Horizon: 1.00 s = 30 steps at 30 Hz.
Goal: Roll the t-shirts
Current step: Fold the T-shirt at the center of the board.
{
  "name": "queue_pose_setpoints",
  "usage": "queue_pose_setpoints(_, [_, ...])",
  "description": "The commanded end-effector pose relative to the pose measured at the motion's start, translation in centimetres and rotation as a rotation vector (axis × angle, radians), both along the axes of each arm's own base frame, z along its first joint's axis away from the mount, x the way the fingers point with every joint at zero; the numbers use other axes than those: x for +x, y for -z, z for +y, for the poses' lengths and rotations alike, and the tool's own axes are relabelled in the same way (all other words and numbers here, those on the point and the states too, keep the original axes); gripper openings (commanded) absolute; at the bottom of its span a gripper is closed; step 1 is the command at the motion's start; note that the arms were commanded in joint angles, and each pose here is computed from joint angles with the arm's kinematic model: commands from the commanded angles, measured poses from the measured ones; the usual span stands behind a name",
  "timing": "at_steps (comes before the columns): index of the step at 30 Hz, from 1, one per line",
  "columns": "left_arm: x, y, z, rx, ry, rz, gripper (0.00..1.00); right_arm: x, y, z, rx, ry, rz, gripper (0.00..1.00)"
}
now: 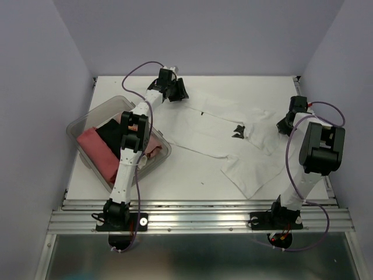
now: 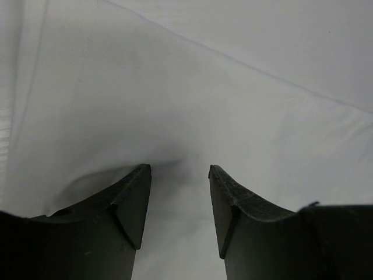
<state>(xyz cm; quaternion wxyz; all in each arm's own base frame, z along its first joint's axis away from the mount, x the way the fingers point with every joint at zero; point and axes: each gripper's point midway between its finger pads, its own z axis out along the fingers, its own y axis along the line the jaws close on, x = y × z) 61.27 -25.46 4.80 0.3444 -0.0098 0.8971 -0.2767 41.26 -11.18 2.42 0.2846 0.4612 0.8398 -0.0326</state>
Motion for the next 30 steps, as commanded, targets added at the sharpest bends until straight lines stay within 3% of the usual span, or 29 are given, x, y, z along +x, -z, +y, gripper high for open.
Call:
queue_pose_setpoints(1, [0.7, -2.1, -0.3, -0.042, 0.006, -0.035, 0.56, 0.8, 2.0, -4.0, -0.110, 0.086, 0.055, 0.01])
queue_pose_setpoints(9, [2.1, -3.7, -3.0, -0.125, 0.034, -0.108, 0.56, 5.6, 2.7, -6.9, -0.185, 0.069, 0.051, 0.01])
queue_pose_setpoints(14, [2.9, -6.4, -2.3, -0.101, 0.023, -0.170, 0.57, 7.5, -1.0, -6.8, -0.188, 0.021, -0.031, 0.06])
queue_pose_setpoints(17, [2.8, -11.6, -1.9, -0.096, 0.019, -0.257, 0.57, 7.9, -5.0, -5.4, -0.143, -0.012, -0.130, 0.11])
queue_pose_setpoints(21, [2.0, -15.4, -0.9, -0.059, 0.002, -0.315, 0.57, 7.8, -8.9, -3.1, -0.073, -0.081, -0.237, 0.18])
queue_pose_setpoints(26, [-0.6, -17.7, 0.4, 0.002, -0.026, -0.302, 0.56, 5.1, -8.9, 1.1, 0.038, -0.148, -0.260, 0.18])
queue_pose_setpoints(30, [-3.4, -14.4, 0.6, 0.114, -0.035, -0.223, 0.55, 2.3, -8.1, 5.2, 0.106, -0.224, -0.254, 0.19])
